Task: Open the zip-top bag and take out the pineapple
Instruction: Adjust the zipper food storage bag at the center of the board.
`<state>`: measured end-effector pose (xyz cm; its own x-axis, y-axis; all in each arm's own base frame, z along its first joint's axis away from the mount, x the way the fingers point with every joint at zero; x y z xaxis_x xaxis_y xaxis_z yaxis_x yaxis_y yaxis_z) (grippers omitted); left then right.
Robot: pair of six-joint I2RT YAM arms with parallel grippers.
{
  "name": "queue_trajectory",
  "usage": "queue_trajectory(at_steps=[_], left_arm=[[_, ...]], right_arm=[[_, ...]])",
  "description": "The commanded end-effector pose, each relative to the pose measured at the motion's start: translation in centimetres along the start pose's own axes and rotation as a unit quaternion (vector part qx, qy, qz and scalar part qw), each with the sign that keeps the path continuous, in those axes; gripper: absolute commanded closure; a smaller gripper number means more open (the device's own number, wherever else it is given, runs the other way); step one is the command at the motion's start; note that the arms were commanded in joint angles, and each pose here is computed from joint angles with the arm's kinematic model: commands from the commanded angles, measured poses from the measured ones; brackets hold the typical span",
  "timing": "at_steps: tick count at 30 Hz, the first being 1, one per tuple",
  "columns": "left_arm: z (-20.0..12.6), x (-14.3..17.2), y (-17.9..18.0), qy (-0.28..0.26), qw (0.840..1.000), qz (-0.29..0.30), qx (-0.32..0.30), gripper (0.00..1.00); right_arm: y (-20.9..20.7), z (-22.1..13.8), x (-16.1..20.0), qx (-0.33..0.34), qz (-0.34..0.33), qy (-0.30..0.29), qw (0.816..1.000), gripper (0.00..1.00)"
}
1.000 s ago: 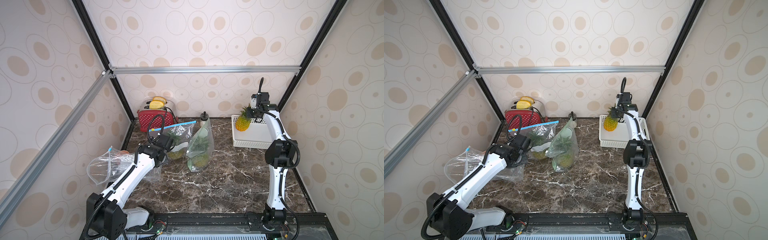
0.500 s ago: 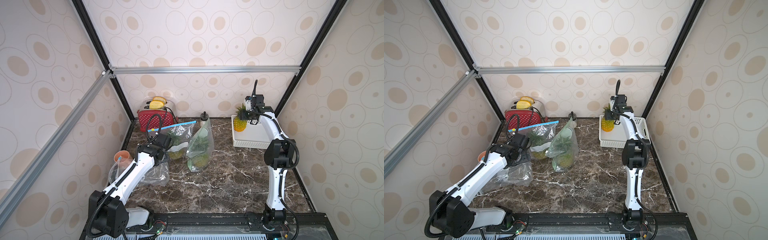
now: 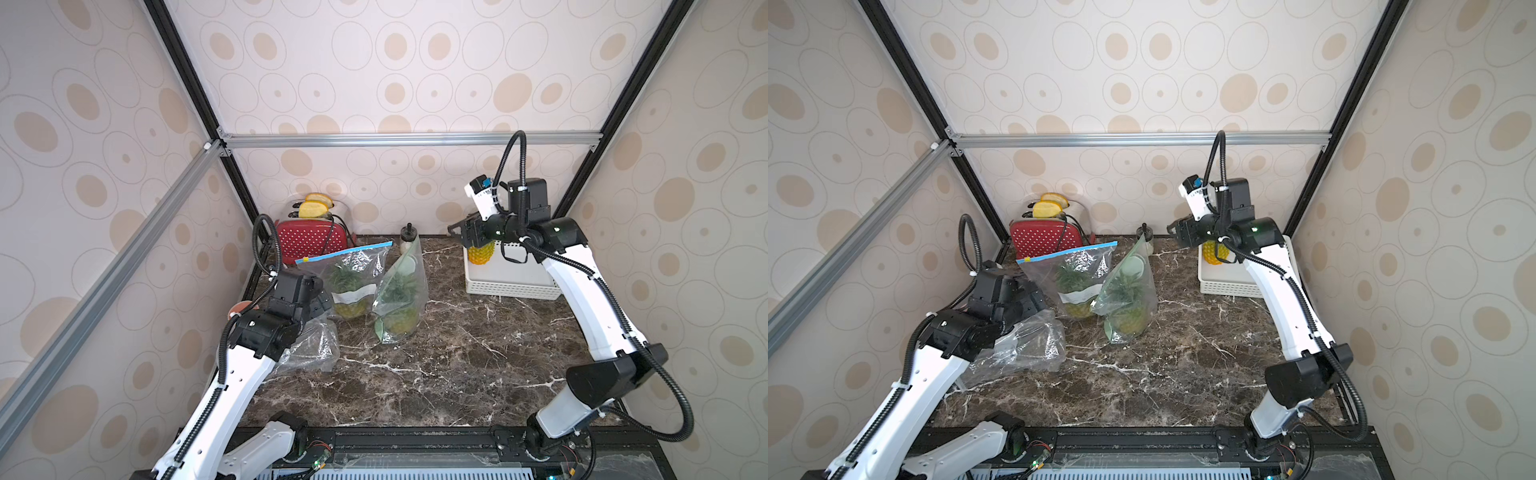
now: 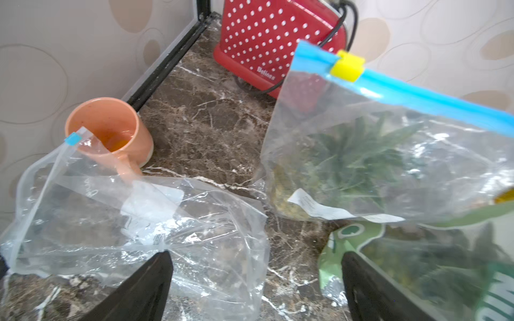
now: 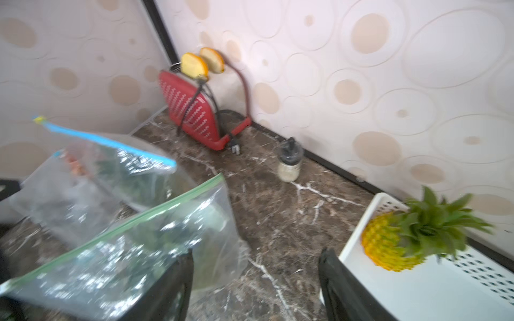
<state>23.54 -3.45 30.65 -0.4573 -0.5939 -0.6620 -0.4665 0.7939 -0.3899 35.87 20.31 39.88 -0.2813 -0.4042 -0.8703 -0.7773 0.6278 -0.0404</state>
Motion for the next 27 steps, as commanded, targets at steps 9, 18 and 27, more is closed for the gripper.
queue_trajectory(at_steps=[9,18,27], left_arm=[[0.2,1.5,-0.9,0.026,0.998,-0.018,0.059,0.05],[0.4,2.2,-0.5,0.029,0.998,-0.018,0.058,0.05],[0.5,2.9,0.3,0.031,0.998,-0.020,0.054,0.05]], right_arm=[[8.2,5.6,6.6,-0.193,0.011,0.071,0.979,0.17],[10.8,9.4,7.7,-0.223,0.007,0.106,0.969,0.15],[11.6,12.8,8.9,-0.218,0.011,0.126,0.968,0.17]])
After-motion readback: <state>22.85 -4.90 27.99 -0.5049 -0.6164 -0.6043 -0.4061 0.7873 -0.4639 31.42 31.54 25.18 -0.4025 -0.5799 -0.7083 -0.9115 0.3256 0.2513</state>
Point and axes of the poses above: each gripper's point midway between its finger pads, its own z axis out along the fingers, its own y axis along the line the jaws close on, x = y × z, the point moved 5 cm from there along -z, back along the fingers, and after that the axes turned 10 degrees about -z, right-handed, at the moved point
